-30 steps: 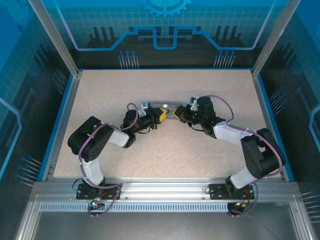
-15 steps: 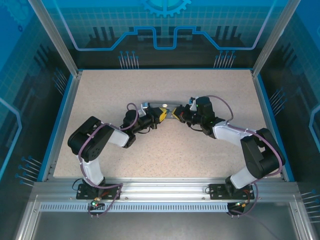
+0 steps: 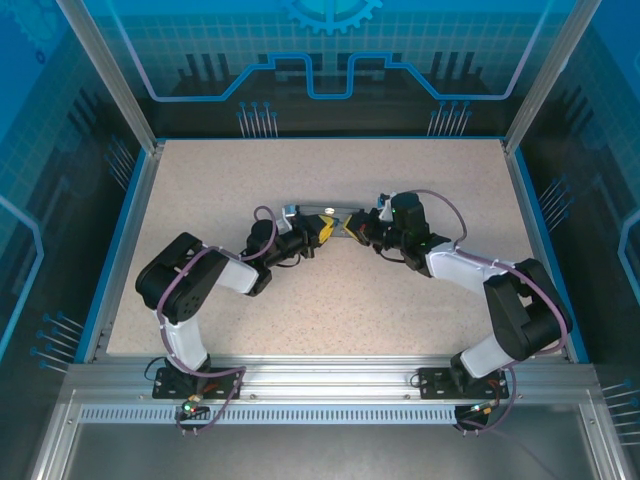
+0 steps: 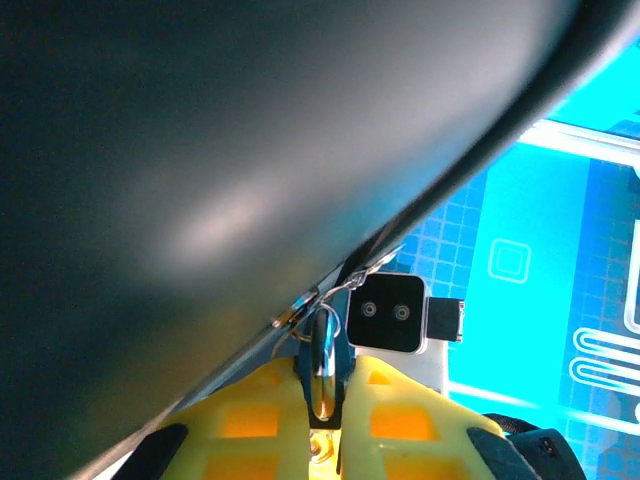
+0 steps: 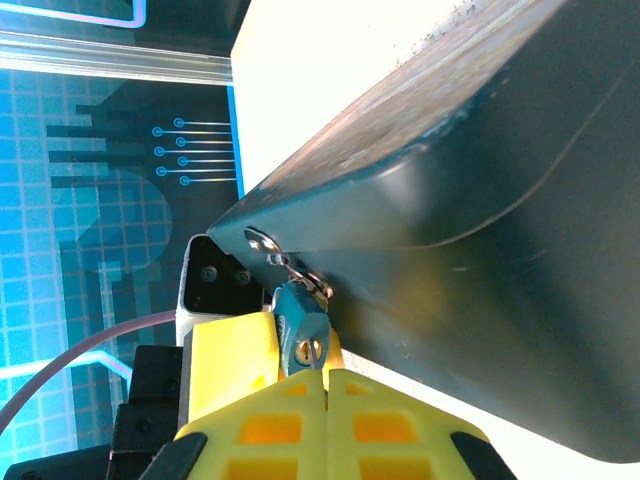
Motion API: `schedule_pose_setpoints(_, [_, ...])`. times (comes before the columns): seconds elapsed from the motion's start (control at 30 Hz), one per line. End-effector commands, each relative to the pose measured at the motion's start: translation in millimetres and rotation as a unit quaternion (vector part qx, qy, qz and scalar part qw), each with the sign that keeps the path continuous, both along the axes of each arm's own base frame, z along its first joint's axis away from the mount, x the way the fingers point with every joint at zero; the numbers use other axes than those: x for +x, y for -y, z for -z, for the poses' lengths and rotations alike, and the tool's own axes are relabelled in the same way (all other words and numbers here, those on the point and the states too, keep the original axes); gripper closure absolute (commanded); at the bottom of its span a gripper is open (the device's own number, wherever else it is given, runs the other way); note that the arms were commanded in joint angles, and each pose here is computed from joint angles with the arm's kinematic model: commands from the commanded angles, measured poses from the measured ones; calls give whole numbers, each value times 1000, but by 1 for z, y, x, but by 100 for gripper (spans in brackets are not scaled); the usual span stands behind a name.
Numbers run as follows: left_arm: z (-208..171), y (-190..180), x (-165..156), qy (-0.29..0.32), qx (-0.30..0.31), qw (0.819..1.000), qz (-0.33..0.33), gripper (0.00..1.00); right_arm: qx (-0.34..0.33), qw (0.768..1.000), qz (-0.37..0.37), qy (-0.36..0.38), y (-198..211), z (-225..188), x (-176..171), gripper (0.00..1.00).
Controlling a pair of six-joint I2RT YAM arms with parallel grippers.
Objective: Unlock a padlock with a key
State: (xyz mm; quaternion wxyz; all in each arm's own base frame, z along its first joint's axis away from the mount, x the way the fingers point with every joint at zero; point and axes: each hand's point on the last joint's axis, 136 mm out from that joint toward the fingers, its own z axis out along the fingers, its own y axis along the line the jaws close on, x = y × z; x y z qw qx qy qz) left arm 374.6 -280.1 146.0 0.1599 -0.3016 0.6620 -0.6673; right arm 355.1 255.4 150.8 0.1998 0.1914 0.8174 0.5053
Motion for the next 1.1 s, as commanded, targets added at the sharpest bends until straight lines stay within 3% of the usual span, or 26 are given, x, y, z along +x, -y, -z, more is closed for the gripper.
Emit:
schedule_pose_setpoints(0.0, [-15,8,-4,31,-18,999,20,100,10,999,-18,33,-10,-24,-1,100])
schedule_pose_setpoints(1.07, [-33,17,-13,65,-39,996,46,100,74,997,-14,-6,-13,-7,25,100])
